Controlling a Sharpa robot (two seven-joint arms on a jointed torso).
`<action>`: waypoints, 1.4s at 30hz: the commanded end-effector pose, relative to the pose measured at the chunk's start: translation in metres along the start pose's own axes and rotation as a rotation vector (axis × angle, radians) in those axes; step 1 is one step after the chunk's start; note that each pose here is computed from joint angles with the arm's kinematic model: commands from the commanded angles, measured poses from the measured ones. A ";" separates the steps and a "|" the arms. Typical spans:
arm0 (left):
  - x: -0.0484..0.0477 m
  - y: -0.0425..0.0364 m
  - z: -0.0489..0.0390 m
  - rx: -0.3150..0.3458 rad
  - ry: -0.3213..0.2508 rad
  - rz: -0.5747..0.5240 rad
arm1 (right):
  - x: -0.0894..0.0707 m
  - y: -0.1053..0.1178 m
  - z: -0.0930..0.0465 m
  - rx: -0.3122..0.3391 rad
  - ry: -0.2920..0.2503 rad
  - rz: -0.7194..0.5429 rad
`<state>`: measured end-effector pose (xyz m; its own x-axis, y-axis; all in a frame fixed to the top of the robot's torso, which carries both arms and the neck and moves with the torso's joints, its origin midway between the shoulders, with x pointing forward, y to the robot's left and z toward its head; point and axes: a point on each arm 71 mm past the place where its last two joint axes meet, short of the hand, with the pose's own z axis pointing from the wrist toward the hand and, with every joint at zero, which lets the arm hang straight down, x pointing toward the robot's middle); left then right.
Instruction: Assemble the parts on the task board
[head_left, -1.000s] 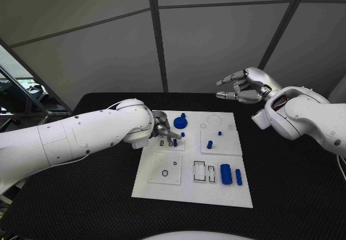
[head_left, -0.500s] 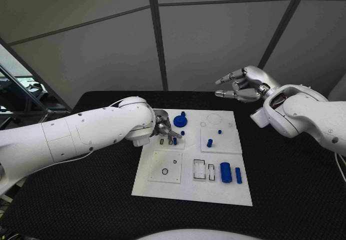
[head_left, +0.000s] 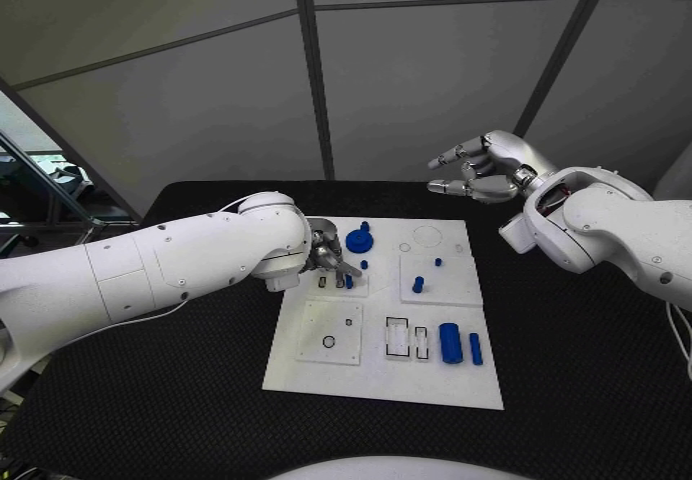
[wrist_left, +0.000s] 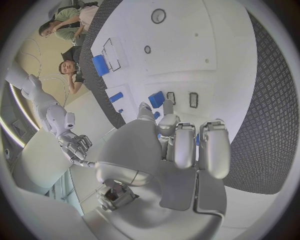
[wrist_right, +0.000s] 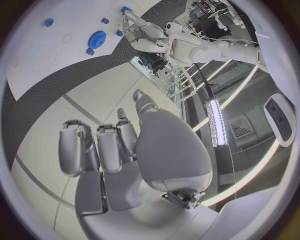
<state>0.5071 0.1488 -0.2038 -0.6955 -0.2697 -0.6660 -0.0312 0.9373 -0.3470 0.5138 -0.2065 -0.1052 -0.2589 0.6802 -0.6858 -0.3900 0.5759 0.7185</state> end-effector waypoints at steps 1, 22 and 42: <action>-0.0004 -0.0013 0.0002 0.005 0.011 0.011 | 0.000 0.002 0.001 -0.006 0.007 -0.007; 0.0015 -0.0050 0.0000 0.022 0.029 0.012 | 0.002 0.001 0.003 -0.003 0.018 -0.010; -0.0006 -0.0015 -0.0040 0.052 0.005 -0.034 | 0.001 0.000 0.003 0.001 0.018 -0.013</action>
<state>0.5047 0.1498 -0.2018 -0.7059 -0.2774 -0.6518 -0.0184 0.9270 -0.3746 0.5168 -0.2057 -0.1072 -0.2669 0.6690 -0.6937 -0.3836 0.5866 0.7133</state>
